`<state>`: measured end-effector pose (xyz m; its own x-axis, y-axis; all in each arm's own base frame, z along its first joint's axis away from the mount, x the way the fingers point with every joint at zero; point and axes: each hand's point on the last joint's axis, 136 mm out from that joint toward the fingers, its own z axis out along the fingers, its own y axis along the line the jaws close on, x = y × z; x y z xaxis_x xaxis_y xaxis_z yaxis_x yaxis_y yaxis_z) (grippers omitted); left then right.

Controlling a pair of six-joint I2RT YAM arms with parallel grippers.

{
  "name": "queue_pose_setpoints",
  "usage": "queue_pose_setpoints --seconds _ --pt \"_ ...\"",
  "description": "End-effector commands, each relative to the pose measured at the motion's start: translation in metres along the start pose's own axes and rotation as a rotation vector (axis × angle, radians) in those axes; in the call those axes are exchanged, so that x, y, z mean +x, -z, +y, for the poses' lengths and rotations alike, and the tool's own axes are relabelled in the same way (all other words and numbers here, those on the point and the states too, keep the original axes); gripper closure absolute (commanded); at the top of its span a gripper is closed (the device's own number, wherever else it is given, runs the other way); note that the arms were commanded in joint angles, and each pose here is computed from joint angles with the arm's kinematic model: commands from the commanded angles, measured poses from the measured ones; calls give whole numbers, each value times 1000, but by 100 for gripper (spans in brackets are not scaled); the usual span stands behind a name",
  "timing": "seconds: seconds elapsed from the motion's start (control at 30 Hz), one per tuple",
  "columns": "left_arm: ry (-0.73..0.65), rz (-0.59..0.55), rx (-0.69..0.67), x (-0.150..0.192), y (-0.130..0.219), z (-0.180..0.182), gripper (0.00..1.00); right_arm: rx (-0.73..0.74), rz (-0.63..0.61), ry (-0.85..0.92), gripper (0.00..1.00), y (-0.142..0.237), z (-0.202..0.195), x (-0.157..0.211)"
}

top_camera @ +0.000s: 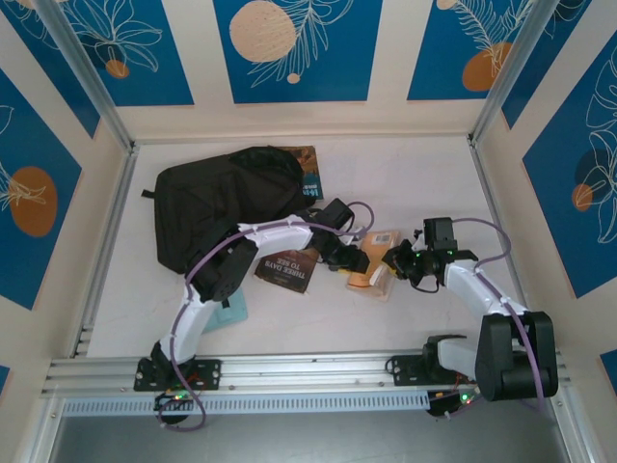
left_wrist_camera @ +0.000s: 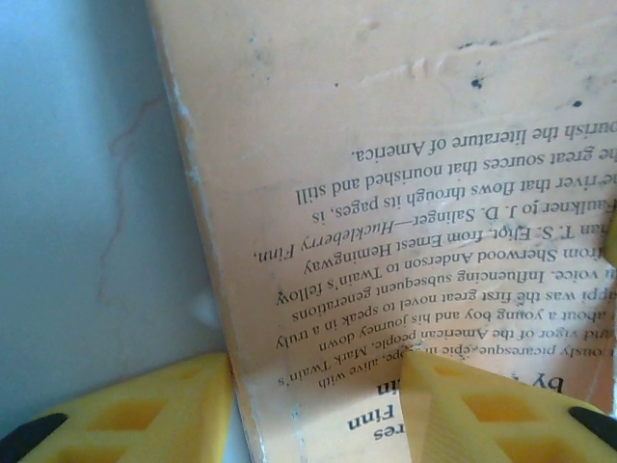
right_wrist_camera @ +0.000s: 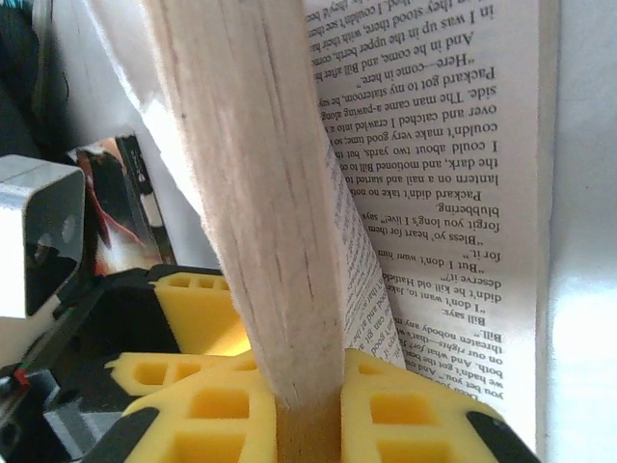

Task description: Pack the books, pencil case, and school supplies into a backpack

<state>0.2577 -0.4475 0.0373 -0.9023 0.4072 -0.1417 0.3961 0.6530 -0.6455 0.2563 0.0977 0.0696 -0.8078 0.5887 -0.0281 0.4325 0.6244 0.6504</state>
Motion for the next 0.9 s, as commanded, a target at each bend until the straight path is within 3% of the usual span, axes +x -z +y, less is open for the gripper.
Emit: queue_pose_setpoints --seconds 0.0,0.23,0.43,0.57,0.77,0.87 --pt "27 -33 -84 7 17 10 47 -46 -11 70 90 17 21 1" --pt "110 -187 -71 -1 76 15 35 -237 -42 166 93 43 63 7" --pt "218 -237 142 1 115 3 29 -474 -46 272 93 72 109 18" --pt "192 -234 280 2 132 -26 29 -598 -5 278 94 82 126 27" --pt "188 -262 404 1 151 -52 29 -666 40 280 93 90 138 34" --pt "177 -281 362 4 159 -51 30 -646 29 271 94 90 135 32"
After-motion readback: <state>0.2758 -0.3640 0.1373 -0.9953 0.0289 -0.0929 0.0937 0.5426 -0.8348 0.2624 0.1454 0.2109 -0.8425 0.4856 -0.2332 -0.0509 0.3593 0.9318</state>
